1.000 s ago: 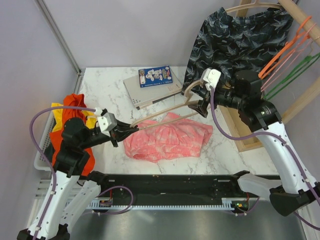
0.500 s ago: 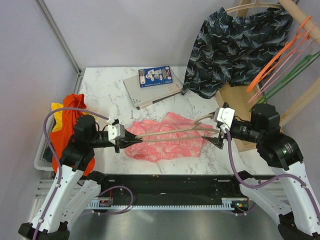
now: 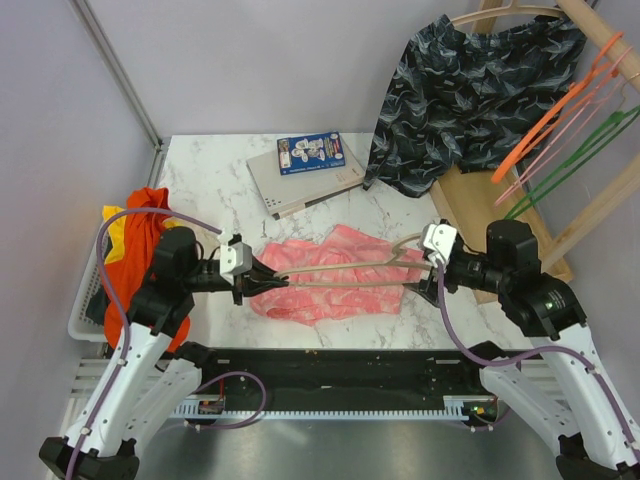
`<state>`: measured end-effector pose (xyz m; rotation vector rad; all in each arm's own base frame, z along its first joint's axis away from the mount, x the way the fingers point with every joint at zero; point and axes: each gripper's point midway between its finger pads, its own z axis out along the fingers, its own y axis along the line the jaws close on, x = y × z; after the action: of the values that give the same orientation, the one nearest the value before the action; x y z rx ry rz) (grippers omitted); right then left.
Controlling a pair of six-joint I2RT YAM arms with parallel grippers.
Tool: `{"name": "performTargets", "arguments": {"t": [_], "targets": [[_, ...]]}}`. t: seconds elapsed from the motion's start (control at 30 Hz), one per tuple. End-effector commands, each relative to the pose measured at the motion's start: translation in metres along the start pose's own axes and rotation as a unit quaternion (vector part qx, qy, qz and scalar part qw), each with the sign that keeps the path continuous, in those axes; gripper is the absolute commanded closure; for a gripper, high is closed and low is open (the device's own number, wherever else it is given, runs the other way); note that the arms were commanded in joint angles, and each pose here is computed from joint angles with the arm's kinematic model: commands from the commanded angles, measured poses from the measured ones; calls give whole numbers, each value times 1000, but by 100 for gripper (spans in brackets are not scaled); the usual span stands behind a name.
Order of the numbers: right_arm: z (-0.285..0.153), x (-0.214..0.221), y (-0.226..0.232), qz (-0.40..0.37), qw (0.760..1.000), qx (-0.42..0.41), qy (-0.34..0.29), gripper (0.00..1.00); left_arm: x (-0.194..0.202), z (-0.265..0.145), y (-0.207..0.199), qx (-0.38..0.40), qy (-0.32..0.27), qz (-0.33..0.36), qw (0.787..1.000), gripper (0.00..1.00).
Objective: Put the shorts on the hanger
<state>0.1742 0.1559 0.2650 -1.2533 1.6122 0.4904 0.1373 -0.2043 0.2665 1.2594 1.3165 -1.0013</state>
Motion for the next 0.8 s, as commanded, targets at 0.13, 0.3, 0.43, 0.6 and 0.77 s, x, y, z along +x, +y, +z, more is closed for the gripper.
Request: {"name": "performTargets", "arguments": {"t": [0.13, 0.3, 0.43, 0.6, 0.77], "targets": [[11, -34, -9, -4, 998, -7, -69, 8, -9, 2, -6, 27, -20, 22, 999, 98], [22, -43, 7, 6, 992, -71, -101, 16, -10, 3, -3, 31, -21, 26, 999, 98], [29, -36, -5, 6, 995, -51, -88, 22, -7, 4, -5, 37, -21, 26, 999, 98], [6, -22, -8, -35, 998, -6, -43, 12, 1, 2, 0, 17, -9, 35, 999, 98], [-21, -3, 10, 28, 999, 26, -7, 2, 10, 5, 15, -6, 7, 21, 1000, 98]]}}
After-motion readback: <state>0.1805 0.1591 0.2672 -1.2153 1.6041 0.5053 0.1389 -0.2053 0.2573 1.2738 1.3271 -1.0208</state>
